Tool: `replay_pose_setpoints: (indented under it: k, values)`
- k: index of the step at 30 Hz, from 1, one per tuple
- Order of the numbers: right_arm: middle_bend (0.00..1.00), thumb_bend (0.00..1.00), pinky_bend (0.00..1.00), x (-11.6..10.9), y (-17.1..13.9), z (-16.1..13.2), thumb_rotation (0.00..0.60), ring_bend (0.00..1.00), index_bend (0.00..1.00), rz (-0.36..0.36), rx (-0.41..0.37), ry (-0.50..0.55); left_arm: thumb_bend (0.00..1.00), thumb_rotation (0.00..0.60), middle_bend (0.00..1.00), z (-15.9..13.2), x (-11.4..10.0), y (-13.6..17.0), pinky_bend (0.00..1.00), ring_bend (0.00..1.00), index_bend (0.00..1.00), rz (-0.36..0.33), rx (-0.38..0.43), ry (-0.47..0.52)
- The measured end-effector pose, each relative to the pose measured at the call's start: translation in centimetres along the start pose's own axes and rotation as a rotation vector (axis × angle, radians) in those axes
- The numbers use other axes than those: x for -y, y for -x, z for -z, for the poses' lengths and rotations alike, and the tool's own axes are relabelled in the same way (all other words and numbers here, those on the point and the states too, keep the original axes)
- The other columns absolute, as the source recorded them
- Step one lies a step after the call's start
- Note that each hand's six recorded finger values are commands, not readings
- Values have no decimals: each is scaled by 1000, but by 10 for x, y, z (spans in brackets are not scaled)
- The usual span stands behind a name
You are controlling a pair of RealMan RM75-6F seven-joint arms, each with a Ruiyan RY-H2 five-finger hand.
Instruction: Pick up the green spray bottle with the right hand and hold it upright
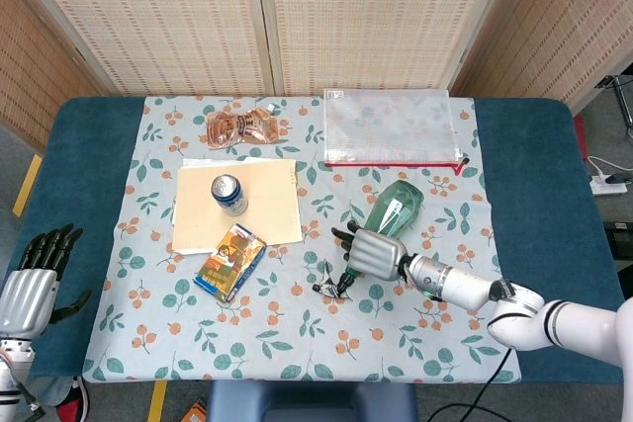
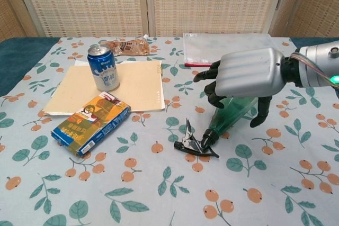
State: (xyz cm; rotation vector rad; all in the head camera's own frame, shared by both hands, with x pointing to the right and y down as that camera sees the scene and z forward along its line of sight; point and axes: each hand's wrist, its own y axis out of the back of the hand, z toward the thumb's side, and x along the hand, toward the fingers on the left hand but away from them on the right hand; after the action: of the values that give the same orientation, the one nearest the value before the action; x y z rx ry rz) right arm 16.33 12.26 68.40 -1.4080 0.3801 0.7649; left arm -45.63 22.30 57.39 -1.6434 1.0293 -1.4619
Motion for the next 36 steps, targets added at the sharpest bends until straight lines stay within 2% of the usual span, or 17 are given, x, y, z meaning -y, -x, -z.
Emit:
replay_pose_setpoints:
  k: [7, 11, 14, 36]
  values:
    - [300, 0, 244, 5, 13, -1, 600, 51, 307, 8, 16, 19, 234, 600, 0, 0, 0, 0, 0, 0, 0, 2, 0, 6]
    - [300, 0, 232, 10, 17, 2, 600, 51, 272, -2, 44, 42, 235, 600, 0, 0, 0, 0, 0, 0, 0, 5, 2, 11]
    - [300, 0, 232, 16, 19, 1, 600, 51, 291, -13, 61, 67, 234, 600, 0, 1, 0, 0, 0, 0, 0, 5, 1, 13]
    - [304, 0, 241, 31, 28, -8, 600, 83, 410, -20, 62, 62, 233, 600, 0, 1, -1, 0, 0, 0, 0, 2, -8, 20]
